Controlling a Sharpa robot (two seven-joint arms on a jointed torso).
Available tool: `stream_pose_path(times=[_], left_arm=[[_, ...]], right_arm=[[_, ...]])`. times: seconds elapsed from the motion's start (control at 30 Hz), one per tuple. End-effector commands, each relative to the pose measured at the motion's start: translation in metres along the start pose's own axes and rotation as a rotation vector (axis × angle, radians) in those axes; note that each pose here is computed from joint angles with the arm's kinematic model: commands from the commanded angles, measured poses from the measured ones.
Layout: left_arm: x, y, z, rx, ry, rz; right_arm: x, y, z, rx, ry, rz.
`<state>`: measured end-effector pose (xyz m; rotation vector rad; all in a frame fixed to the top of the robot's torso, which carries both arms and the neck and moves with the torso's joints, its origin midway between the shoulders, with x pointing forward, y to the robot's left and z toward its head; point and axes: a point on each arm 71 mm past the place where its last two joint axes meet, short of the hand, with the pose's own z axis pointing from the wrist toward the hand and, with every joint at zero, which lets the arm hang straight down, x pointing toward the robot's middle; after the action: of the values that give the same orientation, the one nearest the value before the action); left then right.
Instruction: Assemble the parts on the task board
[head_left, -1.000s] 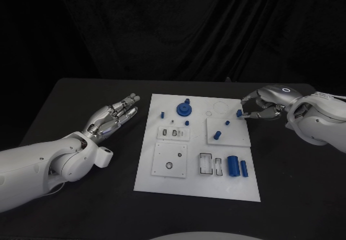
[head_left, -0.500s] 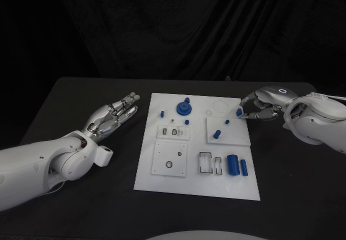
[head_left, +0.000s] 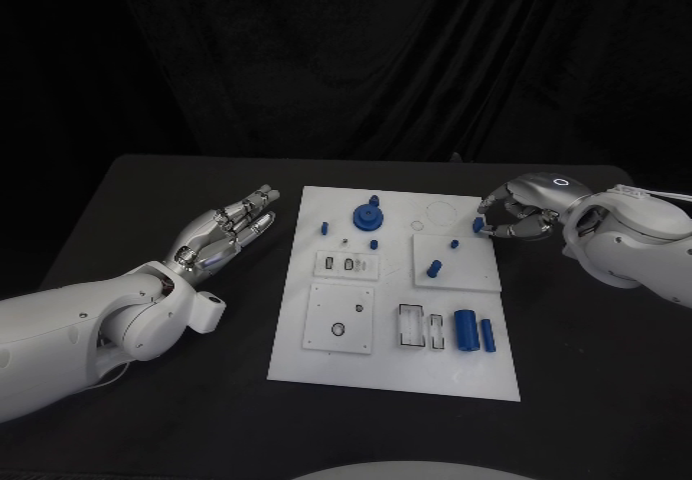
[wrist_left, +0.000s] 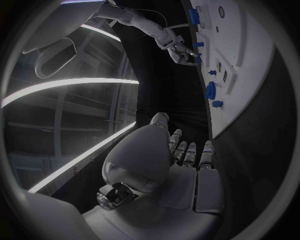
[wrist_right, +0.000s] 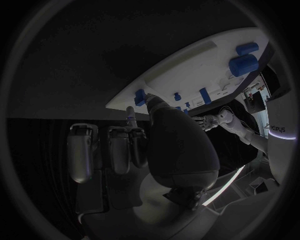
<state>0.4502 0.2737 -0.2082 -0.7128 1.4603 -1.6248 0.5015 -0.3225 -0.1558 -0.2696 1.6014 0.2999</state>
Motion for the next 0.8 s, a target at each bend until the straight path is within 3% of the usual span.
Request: stream_pose_path(times=[0.03,0.8], left_arm=[[0.0017,-0.0037,0.0002,0.057,0.016,-0.007],[0.002,-0.0031,0.0008,0.056,0.02,-0.01]], right_arm=[[0.0012,-0.0008,0.0002,0.008,-0.004,-0.002],[0.0097,0.0026,0.0052,-0.004,0.011,-0.002]])
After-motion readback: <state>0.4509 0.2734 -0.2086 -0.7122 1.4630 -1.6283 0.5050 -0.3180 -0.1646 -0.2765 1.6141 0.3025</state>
